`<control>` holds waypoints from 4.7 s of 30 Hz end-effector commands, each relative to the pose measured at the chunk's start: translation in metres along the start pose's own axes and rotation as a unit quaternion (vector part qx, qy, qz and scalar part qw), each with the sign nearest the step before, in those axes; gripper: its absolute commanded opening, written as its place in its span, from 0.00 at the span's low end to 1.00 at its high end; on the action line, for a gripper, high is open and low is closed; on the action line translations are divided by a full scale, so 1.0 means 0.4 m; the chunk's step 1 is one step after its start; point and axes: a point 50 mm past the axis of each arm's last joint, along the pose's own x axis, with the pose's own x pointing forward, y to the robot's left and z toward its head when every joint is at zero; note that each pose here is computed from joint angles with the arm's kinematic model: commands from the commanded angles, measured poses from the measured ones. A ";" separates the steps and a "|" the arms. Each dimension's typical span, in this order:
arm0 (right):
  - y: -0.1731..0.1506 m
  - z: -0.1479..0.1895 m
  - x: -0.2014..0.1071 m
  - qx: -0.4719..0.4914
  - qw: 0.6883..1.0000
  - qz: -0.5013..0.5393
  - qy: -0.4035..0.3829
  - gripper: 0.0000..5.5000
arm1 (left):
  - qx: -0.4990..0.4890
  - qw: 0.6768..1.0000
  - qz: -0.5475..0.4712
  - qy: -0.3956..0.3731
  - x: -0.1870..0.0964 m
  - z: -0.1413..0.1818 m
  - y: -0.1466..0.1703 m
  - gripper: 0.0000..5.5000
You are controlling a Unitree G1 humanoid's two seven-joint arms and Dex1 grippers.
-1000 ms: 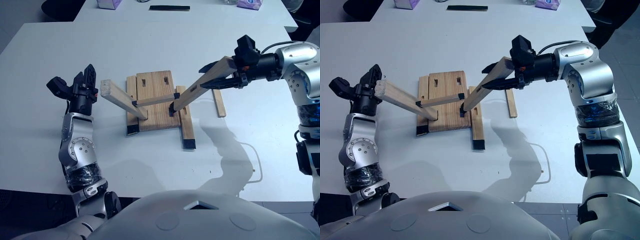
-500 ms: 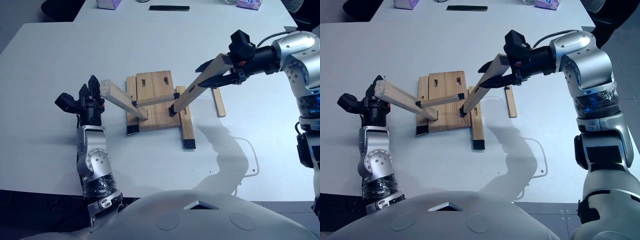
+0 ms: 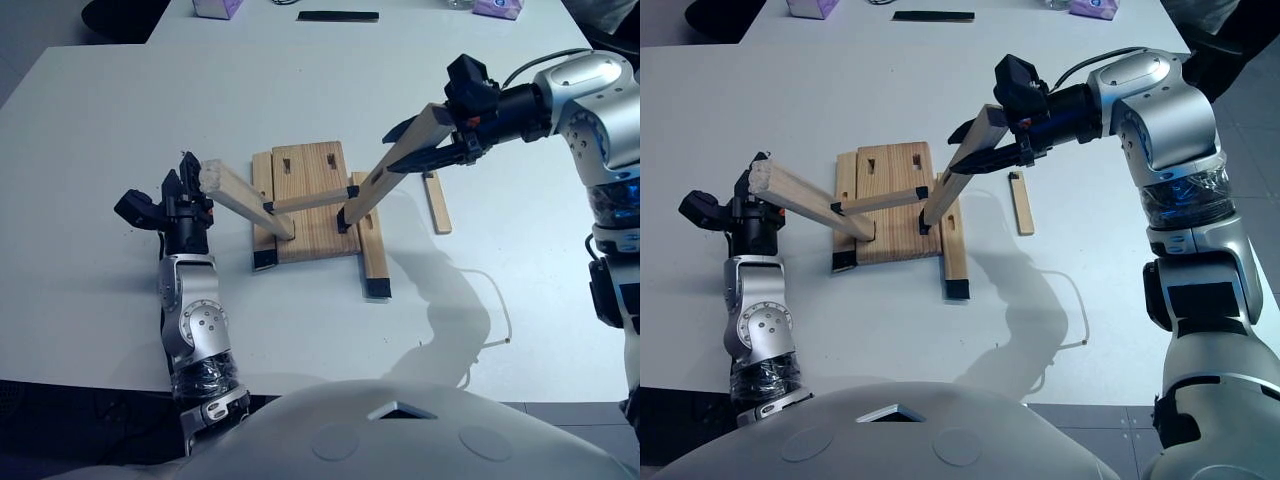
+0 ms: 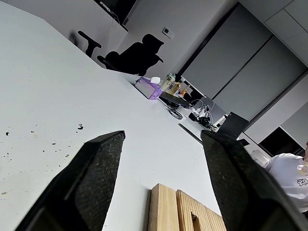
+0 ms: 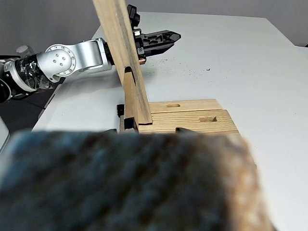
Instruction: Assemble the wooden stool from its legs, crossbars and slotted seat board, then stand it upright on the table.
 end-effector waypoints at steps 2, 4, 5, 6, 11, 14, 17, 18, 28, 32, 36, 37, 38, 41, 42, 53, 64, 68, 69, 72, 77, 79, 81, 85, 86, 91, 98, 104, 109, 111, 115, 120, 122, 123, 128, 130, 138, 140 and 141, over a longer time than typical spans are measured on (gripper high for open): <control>0.025 -0.057 0.023 0.049 0.997 0.030 0.046 0.37 | -0.009 1.000 0.012 0.008 -0.014 -0.020 -0.004 0.53; 0.026 -0.054 0.032 0.049 0.998 0.032 0.039 0.37 | -0.008 1.000 0.013 0.010 -0.016 -0.022 -0.004 0.53; 0.026 -0.052 0.038 0.048 0.998 0.030 0.035 0.37 | -0.008 1.000 0.013 0.010 -0.016 -0.022 -0.004 0.53; 0.026 -0.051 0.043 0.048 0.998 0.030 0.031 0.37 | -0.008 1.000 0.014 0.010 -0.018 -0.021 -0.004 0.53; 0.017 -0.061 0.062 0.048 0.998 0.012 0.031 0.37 | -0.009 1.000 0.012 0.015 -0.015 -0.023 -0.007 0.53; -0.010 -0.064 0.057 0.050 0.998 -0.019 0.041 0.37 | -0.010 1.000 0.009 0.015 -0.012 -0.020 -0.009 0.53; -0.038 -0.044 0.061 0.037 0.998 -0.027 0.050 0.37 | -0.012 1.000 0.012 0.018 -0.019 -0.021 -0.007 0.53; -0.046 -0.034 0.065 0.031 0.998 -0.026 0.053 0.37 | -0.015 1.000 0.013 0.019 -0.023 -0.022 -0.007 0.53; -0.016 -0.055 0.163 0.003 0.994 0.013 0.106 0.37 | -0.022 0.999 -0.011 0.040 -0.023 -0.039 -0.032 0.53; -0.014 -0.071 0.180 0.004 0.993 -0.001 0.118 0.37 | -0.015 0.998 -0.019 0.052 -0.020 -0.042 -0.034 0.53; -0.009 -0.079 0.189 0.010 0.993 -0.009 0.119 0.37 | -0.008 0.997 -0.029 0.066 -0.022 -0.053 -0.041 0.53; -0.004 -0.082 0.195 0.012 0.993 -0.008 0.119 0.37 | -0.006 0.997 -0.034 0.071 -0.019 -0.058 -0.044 0.53; -0.001 -0.084 0.199 0.016 0.993 -0.007 0.119 0.37 | -0.004 0.997 -0.037 0.074 -0.017 -0.061 -0.047 0.53; -0.005 -0.063 0.198 0.030 0.993 -0.008 0.111 0.37 | 0.000 0.996 -0.044 0.080 -0.010 -0.067 -0.052 0.53; -0.007 -0.050 0.188 0.036 0.994 -0.010 0.106 0.37 | 0.002 0.995 -0.050 0.085 -0.009 -0.071 -0.056 0.53; 0.032 0.021 0.095 0.003 0.992 -0.004 0.126 0.37 | -0.001 0.993 -0.054 0.104 -0.039 -0.089 -0.060 0.53; 0.049 -0.055 0.142 0.026 0.990 -0.022 0.136 0.37 | 0.050 0.995 -0.017 0.081 -0.017 -0.044 -0.022 0.53; 0.052 -0.062 0.159 0.033 0.990 -0.028 0.131 0.37 | 0.092 0.994 -0.048 0.041 0.034 0.045 -0.044 0.53; 0.053 -0.059 0.170 0.033 0.991 -0.024 0.128 0.37 | 0.107 0.990 -0.078 0.058 0.042 0.033 -0.069 0.53; 0.045 -0.045 0.186 0.027 0.992 -0.026 0.123 0.37 | 0.114 0.981 -0.124 0.101 0.039 -0.024 -0.118 0.53; 0.040 -0.027 0.182 0.024 0.992 -0.024 0.122 0.37 | 0.089 0.982 -0.122 0.111 0.008 -0.043 -0.145 0.53; 0.047 -0.009 0.202 0.026 0.994 -0.014 0.106 0.37 | 0.080 0.976 -0.149 0.135 0.001 -0.080 -0.185 0.53; 0.049 -0.006 0.210 0.030 0.994 -0.016 0.099 0.37 | 0.086 0.971 -0.168 0.147 0.000 -0.106 -0.213 0.53; 0.033 -0.020 0.180 0.041 0.992 -0.045 0.107 0.37 | 0.100 0.989 -0.053 0.093 0.022 -0.033 -0.100 0.53; 0.029 -0.020 0.170 0.043 0.992 -0.052 0.109 0.37 | 0.101 0.993 -0.004 0.065 0.025 0.006 -0.051 0.53; 0.029 -0.005 0.159 0.042 0.992 -0.055 0.103 0.37 | 0.108 0.993 0.033 0.036 0.015 0.069 -0.005 0.53; 0.035 0.013 0.185 0.024 0.995 -0.029 0.095 0.37 | 0.032 0.921 -0.345 0.179 -0.087 -0.084 -0.335 0.53; 0.030 0.006 0.162 0.016 0.996 -0.030 0.081 0.37 | 0.059 0.949 -0.246 0.190 -0.056 -0.082 -0.224 0.53; 0.020 -0.001 0.137 -0.015 0.998 -0.035 0.055 0.37 | 0.055 0.964 -0.196 0.171 -0.044 -0.048 -0.155 0.53; 0.008 0.000 0.125 -0.026 0.997 -0.055 0.042 0.37 | 0.056 0.967 -0.185 0.165 -0.036 -0.034 -0.131 0.53; -0.004 0.013 0.091 -0.013 0.993 -0.110 -0.040 0.50 | 0.053 0.972 -0.168 0.156 -0.001 -0.013 -0.088 0.53; 0.036 0.008 0.032 0.000 0.983 -0.162 -0.087 0.64 | 0.051 0.969 -0.179 0.161 0.010 0.011 -0.080 0.53; 0.053 0.005 0.016 0.004 0.980 -0.176 -0.093 0.65 | 0.056 0.968 -0.178 0.166 0.007 0.019 -0.074 0.53; 0.064 0.008 0.008 0.003 0.979 -0.180 -0.098 0.65 | 0.058 0.968 -0.176 0.167 0.007 0.023 -0.072 0.53; 0.148 0.057 -0.102 -0.018 0.957 -0.222 -0.185 0.65 | 0.085 0.976 -0.138 0.143 0.016 0.062 -0.056 0.53; 0.188 0.061 -0.148 -0.013 0.948 -0.235 -0.213 0.65 | 0.103 0.982 -0.099 0.126 0.015 0.087 -0.036 0.53; 0.160 -0.164 -0.001 0.106 0.797 -0.586 -0.101 0.47 | 0.312 0.938 -0.099 0.112 0.007 0.097 -0.070 0.47; 0.192 -0.141 0.080 0.117 0.770 -0.614 -0.130 0.41 | 0.331 0.933 -0.106 0.093 -0.003 0.095 -0.094 0.41; 0.203 -0.127 0.105 0.117 0.759 -0.624 -0.142 0.39 | 0.334 0.932 -0.110 0.088 -0.008 0.093 -0.106 0.39</control>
